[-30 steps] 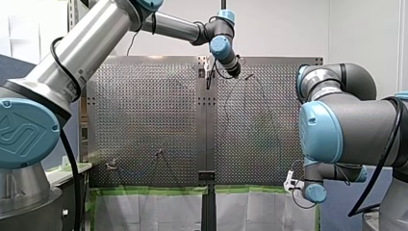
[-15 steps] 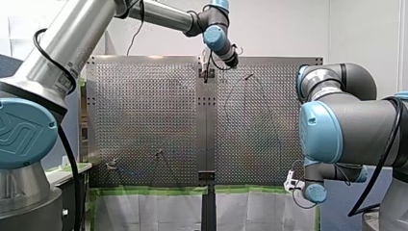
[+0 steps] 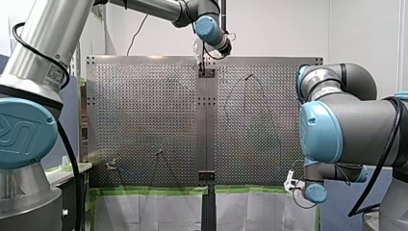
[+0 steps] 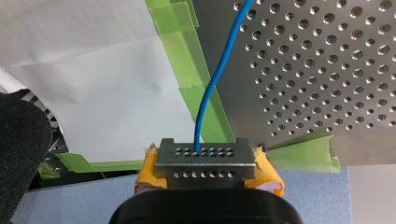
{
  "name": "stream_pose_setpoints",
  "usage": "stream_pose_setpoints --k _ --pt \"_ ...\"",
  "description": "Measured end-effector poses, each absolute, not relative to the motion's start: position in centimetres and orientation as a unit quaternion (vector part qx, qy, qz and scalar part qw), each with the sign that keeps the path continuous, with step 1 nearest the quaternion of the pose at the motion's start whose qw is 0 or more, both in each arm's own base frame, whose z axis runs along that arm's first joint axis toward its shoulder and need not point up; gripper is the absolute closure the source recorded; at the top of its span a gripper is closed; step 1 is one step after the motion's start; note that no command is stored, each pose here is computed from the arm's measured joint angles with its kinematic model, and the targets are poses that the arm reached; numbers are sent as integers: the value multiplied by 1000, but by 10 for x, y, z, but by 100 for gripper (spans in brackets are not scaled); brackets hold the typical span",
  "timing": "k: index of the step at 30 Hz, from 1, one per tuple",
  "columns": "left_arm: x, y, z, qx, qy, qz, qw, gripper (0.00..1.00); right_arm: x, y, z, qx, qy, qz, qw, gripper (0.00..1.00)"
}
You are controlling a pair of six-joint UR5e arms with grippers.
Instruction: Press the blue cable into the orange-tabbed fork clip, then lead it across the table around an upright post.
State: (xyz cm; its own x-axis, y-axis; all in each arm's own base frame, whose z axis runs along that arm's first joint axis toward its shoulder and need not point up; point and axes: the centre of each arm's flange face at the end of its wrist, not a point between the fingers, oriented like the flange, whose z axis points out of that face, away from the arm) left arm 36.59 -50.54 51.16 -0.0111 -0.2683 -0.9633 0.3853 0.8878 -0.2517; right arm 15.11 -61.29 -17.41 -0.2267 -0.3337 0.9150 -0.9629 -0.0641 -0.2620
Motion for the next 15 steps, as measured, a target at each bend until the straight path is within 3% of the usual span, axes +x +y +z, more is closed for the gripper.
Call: stream_pose_setpoints --k 15 --pt "331 -476 539 24 626 -267 732 1 152 -613 -174 536 -605 497 315 100"
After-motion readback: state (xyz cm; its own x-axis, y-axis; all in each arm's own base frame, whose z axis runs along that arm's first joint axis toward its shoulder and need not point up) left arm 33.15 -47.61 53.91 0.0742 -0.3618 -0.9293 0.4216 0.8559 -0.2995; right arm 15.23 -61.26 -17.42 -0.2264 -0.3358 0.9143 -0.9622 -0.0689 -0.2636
